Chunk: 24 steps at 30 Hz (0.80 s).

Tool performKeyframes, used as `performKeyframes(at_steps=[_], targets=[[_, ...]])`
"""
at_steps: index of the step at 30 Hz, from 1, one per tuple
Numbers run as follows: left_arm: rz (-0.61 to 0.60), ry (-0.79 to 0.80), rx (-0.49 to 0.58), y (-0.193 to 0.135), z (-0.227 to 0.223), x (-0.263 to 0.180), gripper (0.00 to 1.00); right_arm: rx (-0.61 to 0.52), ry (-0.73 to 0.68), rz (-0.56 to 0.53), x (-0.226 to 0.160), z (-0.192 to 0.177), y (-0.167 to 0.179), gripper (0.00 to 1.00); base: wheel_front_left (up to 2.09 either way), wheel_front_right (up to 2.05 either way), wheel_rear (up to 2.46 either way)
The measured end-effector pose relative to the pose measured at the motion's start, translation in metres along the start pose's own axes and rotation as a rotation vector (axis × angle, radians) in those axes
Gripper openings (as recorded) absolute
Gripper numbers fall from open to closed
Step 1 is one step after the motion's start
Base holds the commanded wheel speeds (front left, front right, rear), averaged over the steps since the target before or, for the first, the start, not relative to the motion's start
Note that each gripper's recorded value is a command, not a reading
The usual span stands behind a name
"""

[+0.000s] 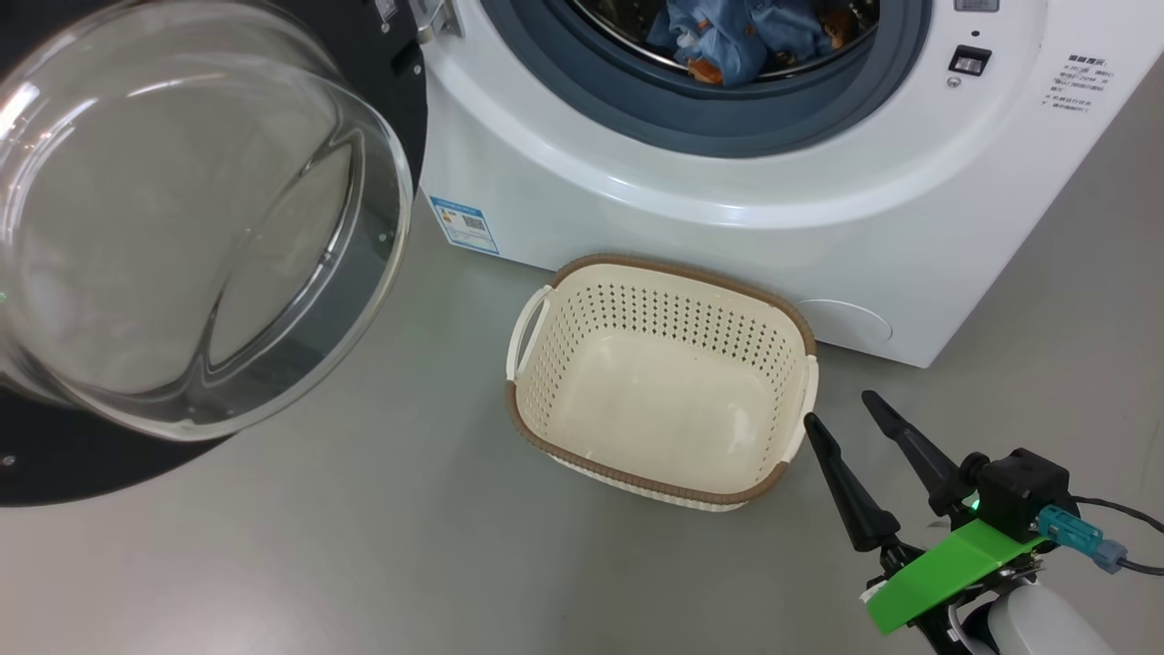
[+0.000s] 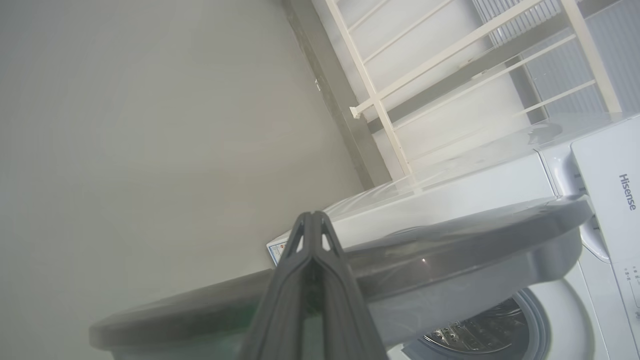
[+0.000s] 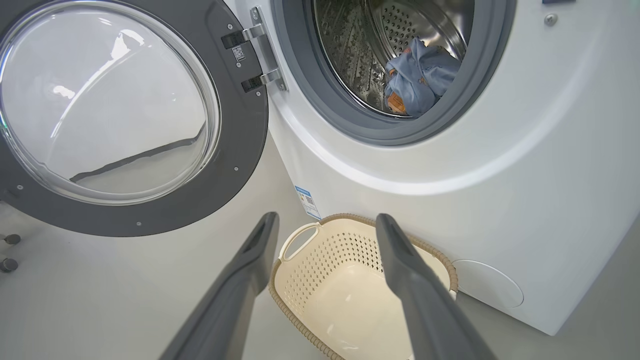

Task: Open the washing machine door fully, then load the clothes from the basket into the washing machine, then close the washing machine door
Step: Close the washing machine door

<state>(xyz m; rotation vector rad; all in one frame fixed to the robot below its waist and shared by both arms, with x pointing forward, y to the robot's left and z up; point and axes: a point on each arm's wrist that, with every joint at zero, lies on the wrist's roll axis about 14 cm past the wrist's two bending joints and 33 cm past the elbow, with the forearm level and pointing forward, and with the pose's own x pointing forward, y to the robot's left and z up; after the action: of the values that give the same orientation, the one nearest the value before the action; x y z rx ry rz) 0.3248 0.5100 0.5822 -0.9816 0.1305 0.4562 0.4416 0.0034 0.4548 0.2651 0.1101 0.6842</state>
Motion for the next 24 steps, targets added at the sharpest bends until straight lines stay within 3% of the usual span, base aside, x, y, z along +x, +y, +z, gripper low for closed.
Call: performKeyframes(at_steps=[14,24], targets=[[-0.078,0.221,0.066,-0.014,-0.033,-0.021,0.00,-0.019,-0.039,-0.007,-0.004,0.018,0.005,1.00,0.00,0.00,0.00],[-0.258,0.465,0.124,-0.054,-0.095,-0.039,0.00,-0.028,-0.047,-0.026,-0.014,0.023,0.005,1.00,0.00,0.00,0.00]])
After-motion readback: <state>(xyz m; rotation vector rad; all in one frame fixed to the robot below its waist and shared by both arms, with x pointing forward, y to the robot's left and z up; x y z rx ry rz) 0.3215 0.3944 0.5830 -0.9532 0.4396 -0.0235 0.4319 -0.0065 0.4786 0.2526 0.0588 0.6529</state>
